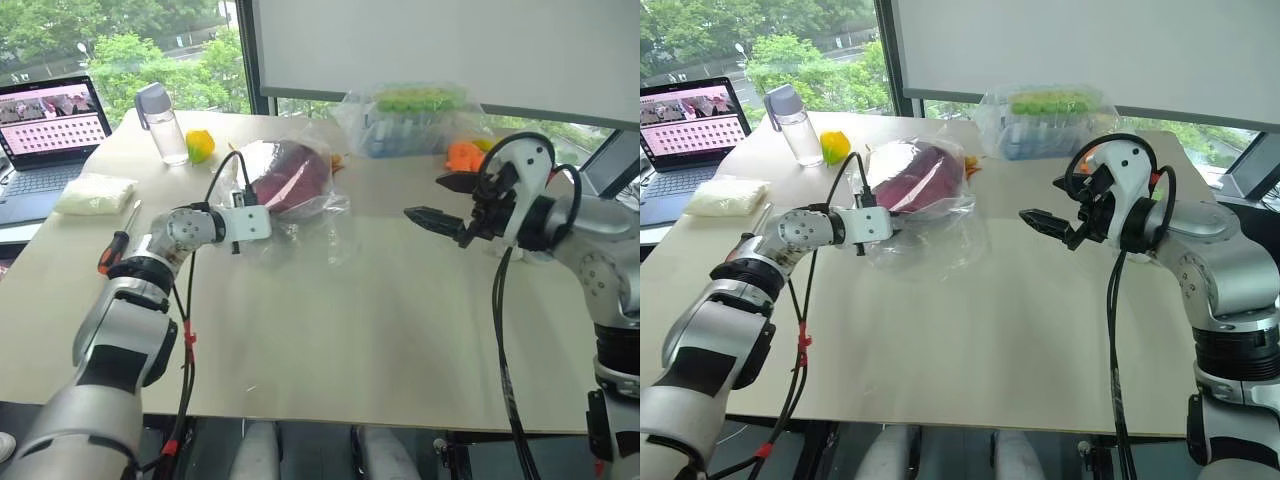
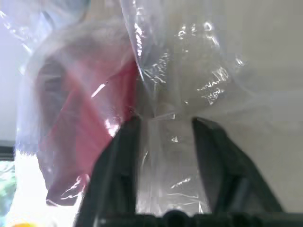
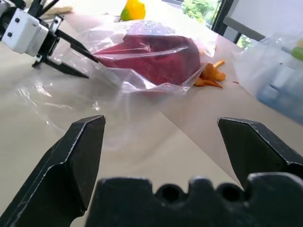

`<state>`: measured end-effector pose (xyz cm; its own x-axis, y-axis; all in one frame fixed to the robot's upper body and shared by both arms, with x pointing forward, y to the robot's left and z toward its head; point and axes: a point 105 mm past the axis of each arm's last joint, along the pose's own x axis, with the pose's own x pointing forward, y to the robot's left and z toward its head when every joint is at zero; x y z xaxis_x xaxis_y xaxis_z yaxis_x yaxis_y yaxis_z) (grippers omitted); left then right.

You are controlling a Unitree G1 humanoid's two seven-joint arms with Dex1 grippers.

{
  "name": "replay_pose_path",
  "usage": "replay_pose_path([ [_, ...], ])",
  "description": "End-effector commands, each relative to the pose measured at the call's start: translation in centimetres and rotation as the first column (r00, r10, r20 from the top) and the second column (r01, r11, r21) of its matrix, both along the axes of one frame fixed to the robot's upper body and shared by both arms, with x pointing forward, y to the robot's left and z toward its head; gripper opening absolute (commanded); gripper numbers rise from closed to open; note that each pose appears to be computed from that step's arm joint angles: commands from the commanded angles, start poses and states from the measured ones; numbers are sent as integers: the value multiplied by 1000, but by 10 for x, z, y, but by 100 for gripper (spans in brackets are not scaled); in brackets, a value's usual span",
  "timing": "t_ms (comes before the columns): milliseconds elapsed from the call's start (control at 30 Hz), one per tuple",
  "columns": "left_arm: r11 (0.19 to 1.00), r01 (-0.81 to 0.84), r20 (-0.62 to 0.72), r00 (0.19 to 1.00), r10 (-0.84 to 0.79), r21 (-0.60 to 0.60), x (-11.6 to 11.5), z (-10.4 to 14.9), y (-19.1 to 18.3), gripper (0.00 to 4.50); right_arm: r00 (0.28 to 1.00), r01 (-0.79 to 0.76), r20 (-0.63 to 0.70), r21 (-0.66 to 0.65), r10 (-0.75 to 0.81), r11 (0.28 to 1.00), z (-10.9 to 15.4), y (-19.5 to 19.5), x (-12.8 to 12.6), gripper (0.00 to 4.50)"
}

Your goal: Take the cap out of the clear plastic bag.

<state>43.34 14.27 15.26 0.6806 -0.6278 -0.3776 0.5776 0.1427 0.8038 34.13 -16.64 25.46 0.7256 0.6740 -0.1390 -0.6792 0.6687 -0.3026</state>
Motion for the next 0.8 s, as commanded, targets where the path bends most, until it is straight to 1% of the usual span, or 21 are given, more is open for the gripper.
replay_pose_path([
  [33, 999, 11, 27, 1000, -10, -31, 2, 14, -3, 339, 997, -9, 72, -7, 9, 1000, 17, 1, -2, 450],
  [67, 999, 14, 36, 999, -12, -52, 3, 22, -4, 381, 997, -8, 71, -7, 9, 1000, 17, 1, -1, 450],
  [133, 993, 28, 43, 999, -23, -115, 3, 41, -6, 446, 998, -8, 70, -9, 8, 1000, 17, 0, -1, 450],
  [200, 984, 51, 57, 997, -42, -171, 3, 60, -8, 446, 998, -8, 69, -6, 8, 1000, 17, 0, 0, 450],
  [267, 983, 81, 95, 993, -66, -167, 1, 73, -9, 446, 998, -8, 69, -3, 8, 1000, 18, 0, 1, 450],
  [333, 986, 103, 115, 989, -88, -130, -3, 77, -7, 446, 997, -11, 70, 5, 10, 1000, 18, 1, 2, 450],
  [400, 977, 116, 121, 988, -96, -180, -4, 84, -8, 446, 997, -15, 70, 8, 15, 1000, 17, 3, 3, 450],
  [467, 969, 142, 135, 984, -116, -201, -7, 89, -14, 446, 997, -19, 69, 12, 18, 1000, 17, 4, 3, 450],
  [533, 954, 181, 113, 981, -158, -237, -13, 89, -24, 446, 997, -21, 70, 15, 20, 1000, 16, 5, 3, 450],
  [600, 941, 235, 58, 972, -227, -245, -23, 81, -37, 446, 997, -22, 69, 17, 21, 1000, 16, 4, 3, 450],
  [633, 939, 260, 35, 965, -259, -227, -30, 74, -43, 446, 997, -22, 68, 17, 21, 1000, 15, 4, 2, 450],
  [667, 938, 296, 16, 954, -298, -180, -38, 65, -48, 446, 998, -22, 67, 19, 21, 1000, 15, 4, 2, 450],
  [733, 941, 321, -2, 946, -323, -110, -47, 54, -52, 446, 998, -22, 65, 21, 21, 1000, 13, 4, 1, 450],
  [800, 941, 322, -15, 946, -325, -104, -51, 49, -55, 446, 998, -22, 62, 23, 21, 999, 12, 4, 1, 450],
])
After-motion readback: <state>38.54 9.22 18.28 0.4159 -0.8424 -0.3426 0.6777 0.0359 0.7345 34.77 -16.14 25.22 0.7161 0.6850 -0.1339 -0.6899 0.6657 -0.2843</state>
